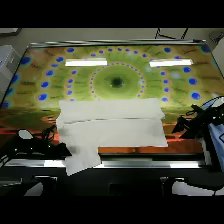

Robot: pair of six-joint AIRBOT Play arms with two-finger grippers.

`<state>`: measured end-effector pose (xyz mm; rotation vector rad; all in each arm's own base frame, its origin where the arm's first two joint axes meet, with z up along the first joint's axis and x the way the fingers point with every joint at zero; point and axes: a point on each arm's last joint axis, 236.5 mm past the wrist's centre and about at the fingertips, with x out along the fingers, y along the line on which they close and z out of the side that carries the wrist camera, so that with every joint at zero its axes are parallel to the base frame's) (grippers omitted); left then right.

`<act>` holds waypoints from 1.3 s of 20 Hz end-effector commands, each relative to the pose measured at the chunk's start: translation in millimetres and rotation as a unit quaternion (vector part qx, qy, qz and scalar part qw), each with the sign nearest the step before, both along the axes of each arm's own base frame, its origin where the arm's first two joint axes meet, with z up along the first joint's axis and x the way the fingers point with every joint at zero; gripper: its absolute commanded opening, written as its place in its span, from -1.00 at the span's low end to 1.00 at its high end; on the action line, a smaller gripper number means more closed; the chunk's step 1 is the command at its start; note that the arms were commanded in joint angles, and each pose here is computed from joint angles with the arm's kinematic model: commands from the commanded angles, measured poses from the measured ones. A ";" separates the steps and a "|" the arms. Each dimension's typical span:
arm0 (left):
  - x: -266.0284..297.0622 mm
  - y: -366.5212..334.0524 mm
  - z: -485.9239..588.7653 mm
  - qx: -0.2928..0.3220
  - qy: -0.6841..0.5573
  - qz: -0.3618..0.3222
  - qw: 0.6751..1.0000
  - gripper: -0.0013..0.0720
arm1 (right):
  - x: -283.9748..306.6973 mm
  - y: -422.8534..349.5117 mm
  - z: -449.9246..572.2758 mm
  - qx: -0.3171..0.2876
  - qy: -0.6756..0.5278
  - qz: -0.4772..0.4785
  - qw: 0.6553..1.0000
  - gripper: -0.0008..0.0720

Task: Fold the clothes and pants, and hang the long-sleeved shirts on hangers.

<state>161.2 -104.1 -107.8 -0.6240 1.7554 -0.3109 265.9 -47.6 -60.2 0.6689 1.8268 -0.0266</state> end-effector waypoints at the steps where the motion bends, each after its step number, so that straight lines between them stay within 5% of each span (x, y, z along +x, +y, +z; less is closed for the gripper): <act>1: 0.0 -7.4 -1.8 0.009 0.007 0.007 1.000 -0.92 | -4.1 1.5 -9.9 -0.001 0.002 -0.004 1.000 0.46; 11: 12.7 10.9 8.0 0.018 -0.010 0.032 0.999 -0.91 | -26.3 57.4 -59.7 0.079 -0.013 -0.043 0.996 0.44; 14: 20.8 15.0 12.5 0.025 -0.023 0.026 0.999 -0.91 | -28.3 67.4 -64.8 0.060 -0.011 -0.003 0.998 -0.88; 18: 69.7 42.0 50.4 0.074 -0.101 -0.012 0.992 -0.92 | 27.9 53.8 -24.0 0.041 -0.086 0.008 0.995 -0.89; 22: 180.3 66.7 99.6 0.113 -0.221 0.076 0.966 -0.92 | 118.1 49.0 32.8 -0.001 -0.201 -0.011 0.979 -0.89; 26: 252.3 67.4 100.0 0.091 -0.221 0.086 0.967 -0.92 | 180.5 49.8 24.2 -0.018 -0.219 -0.053 0.974 -0.89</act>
